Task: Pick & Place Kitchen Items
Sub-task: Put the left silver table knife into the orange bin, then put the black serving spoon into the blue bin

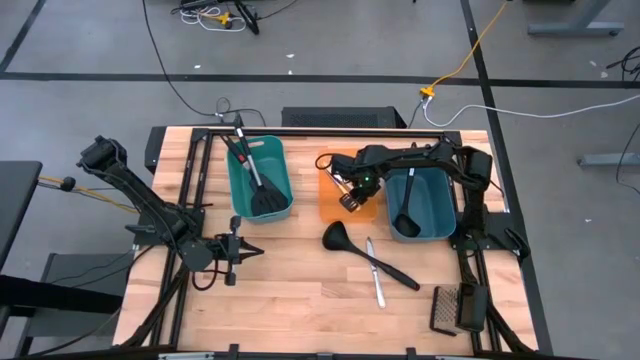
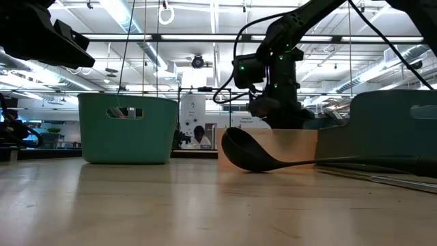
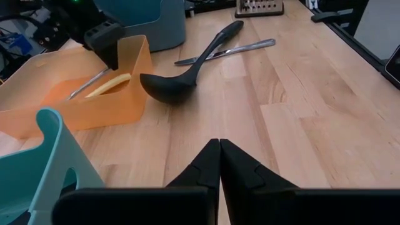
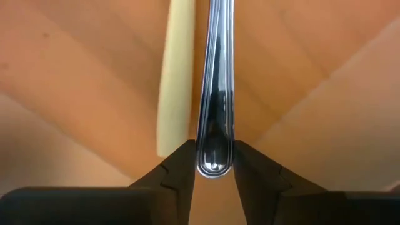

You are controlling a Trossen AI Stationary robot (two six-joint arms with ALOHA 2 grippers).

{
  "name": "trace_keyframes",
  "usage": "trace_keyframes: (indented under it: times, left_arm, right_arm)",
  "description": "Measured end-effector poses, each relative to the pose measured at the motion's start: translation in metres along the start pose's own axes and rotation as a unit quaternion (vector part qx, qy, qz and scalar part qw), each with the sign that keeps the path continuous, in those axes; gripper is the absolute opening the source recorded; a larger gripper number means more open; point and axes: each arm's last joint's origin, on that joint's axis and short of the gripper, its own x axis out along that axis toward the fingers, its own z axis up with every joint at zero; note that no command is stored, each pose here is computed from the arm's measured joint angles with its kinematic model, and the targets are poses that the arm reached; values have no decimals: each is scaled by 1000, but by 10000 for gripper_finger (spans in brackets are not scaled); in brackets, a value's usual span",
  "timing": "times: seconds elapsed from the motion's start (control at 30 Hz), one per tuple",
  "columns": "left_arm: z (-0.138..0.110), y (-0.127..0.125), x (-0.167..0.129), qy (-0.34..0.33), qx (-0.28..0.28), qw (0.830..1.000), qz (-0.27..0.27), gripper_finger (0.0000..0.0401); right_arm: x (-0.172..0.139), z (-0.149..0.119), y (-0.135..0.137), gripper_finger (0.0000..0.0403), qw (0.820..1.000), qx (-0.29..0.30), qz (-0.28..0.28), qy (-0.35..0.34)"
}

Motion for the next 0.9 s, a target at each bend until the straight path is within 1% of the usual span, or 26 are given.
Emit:
trace_keyframes:
  times: [0.2, 0.33, 0.4, 0.5, 0.6, 0.63, 0.7, 0.77, 0.83, 0.9]
  left_arm:
    - [0, 0, 0, 0, 0, 1000, 0, 16]
    - [0, 0, 0, 0, 0, 1000, 0, 16]
    - [0, 0, 0, 0, 0, 1000, 0, 16]
    - [0, 0, 0, 0, 0, 1000, 1, 16]
    - [0, 0, 0, 0, 0, 1000, 1, 16]
    - [0, 0, 0, 0, 0, 1000, 0, 16]
    - [0, 0, 0, 0, 0, 1000, 0, 16]
    - [0, 0, 0, 0, 0, 1000, 0, 16]
    - [0, 0, 0, 0, 0, 1000, 0, 16]
    - [0, 0, 0, 0, -1, 1000, 0, 16]
  right_arm:
    - [-4, 1, 1, 149, 1000, -19, 2, -3]
    - [-7, 1, 2, 158, 1000, -28, 8, -2]
    - [-14, 2, 3, 159, 999, -40, 14, -11]
    - [-37, 0, 8, 159, 997, -59, 20, -48]
    - [-76, -9, 18, 156, 987, -99, 11, -128]
    - [-93, -14, 22, 153, 978, -121, 9, -168]
    - [-126, -31, 30, 145, 953, -169, 21, -249]
    - [-159, -53, 36, 133, 922, -207, 43, -325]
    - [-192, -79, 39, 118, 884, -236, 66, -398]
    - [-217, -108, 40, 96, 851, -257, 67, -452]
